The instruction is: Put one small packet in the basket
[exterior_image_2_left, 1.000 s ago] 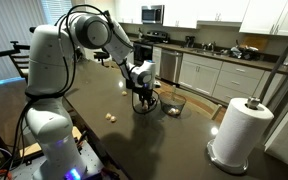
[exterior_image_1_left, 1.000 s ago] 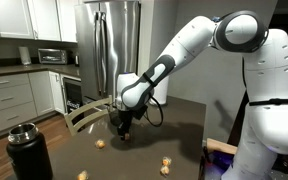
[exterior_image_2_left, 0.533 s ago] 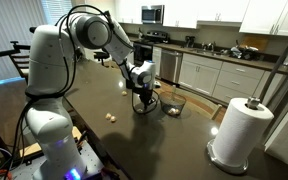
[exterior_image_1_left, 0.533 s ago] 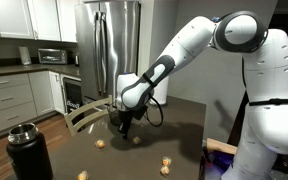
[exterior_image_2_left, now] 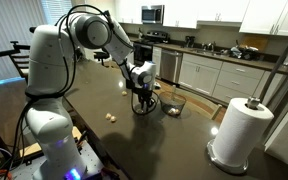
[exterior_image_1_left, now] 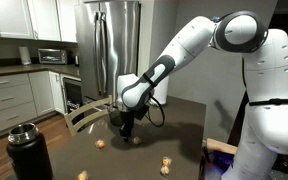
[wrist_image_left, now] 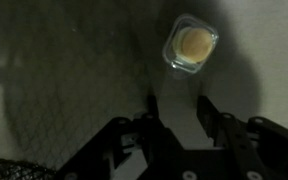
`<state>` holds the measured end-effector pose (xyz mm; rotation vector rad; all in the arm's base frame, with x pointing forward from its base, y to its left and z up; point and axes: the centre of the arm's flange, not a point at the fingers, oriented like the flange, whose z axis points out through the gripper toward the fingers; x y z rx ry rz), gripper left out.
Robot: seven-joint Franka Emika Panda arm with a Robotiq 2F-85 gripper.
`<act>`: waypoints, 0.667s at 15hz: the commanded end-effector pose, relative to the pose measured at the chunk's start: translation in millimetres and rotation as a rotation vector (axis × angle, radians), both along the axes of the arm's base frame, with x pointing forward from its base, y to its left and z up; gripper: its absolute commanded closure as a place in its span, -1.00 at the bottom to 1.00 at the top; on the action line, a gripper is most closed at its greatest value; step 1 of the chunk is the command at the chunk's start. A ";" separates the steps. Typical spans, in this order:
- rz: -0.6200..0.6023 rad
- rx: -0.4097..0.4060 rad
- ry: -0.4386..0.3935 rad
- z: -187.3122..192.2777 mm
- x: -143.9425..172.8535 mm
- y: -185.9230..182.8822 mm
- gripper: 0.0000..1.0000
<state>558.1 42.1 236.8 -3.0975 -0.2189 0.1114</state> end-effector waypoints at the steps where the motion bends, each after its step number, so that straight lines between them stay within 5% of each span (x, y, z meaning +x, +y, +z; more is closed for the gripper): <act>1: -0.035 -0.033 0.054 4.9 -5.9 -5.5 -0.55; 4: -0.063 -0.041 0.102 3.1 -9.8 -11.6 -0.93; 10: -0.078 -0.032 0.169 8.3 -17.0 -13.7 -1.00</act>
